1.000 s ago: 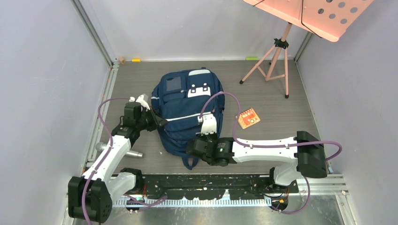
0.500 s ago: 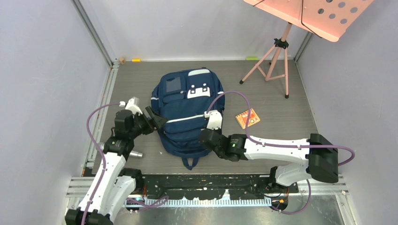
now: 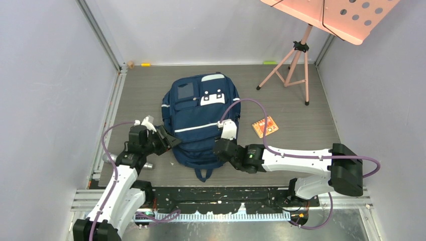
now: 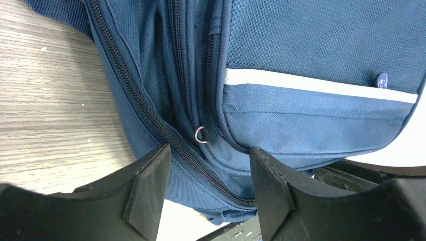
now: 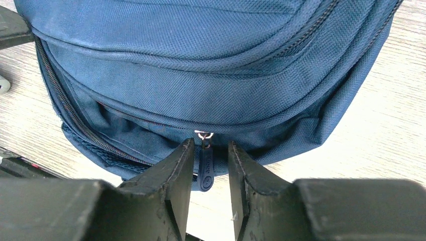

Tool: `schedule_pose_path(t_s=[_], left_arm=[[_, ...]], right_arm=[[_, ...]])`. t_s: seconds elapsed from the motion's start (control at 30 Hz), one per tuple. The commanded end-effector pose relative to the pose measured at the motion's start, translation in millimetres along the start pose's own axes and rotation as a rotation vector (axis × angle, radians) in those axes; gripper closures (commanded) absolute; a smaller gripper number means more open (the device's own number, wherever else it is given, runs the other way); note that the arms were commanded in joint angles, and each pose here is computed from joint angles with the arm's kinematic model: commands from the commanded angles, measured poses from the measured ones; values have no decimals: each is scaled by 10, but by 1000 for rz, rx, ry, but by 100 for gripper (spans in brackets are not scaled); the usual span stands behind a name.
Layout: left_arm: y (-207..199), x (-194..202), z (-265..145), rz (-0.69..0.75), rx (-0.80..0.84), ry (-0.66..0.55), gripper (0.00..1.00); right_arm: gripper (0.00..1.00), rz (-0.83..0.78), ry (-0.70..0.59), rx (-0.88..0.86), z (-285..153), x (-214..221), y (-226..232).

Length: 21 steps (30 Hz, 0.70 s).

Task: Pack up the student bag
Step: Zip the student bag at the center of the board.

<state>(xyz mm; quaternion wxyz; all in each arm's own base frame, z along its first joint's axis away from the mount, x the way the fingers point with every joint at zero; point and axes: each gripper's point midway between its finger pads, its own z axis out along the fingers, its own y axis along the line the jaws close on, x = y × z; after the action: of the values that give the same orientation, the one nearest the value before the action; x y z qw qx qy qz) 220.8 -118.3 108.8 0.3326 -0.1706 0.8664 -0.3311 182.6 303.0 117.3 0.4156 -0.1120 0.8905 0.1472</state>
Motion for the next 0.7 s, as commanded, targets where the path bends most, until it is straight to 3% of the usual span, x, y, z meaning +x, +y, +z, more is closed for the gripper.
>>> schedule_pose_path(t_s=[0.0, 0.23, 0.47, 0.67], left_arm=[[-78, 21, 27, 4, 60, 12, 39], [-65, 120, 54, -12, 81, 47, 46], [-115, 188, -22, -2, 136, 33, 41], [45, 302, -68, -43, 62, 48, 40]], right_arm=[[61, -10, -18, 21, -3, -63, -30], [59, -18, -23, 50, 20, -64, -69], [54, -15, -26, 59, 21, -63, -88], [52, -32, -19, 86, 28, -42, -141]])
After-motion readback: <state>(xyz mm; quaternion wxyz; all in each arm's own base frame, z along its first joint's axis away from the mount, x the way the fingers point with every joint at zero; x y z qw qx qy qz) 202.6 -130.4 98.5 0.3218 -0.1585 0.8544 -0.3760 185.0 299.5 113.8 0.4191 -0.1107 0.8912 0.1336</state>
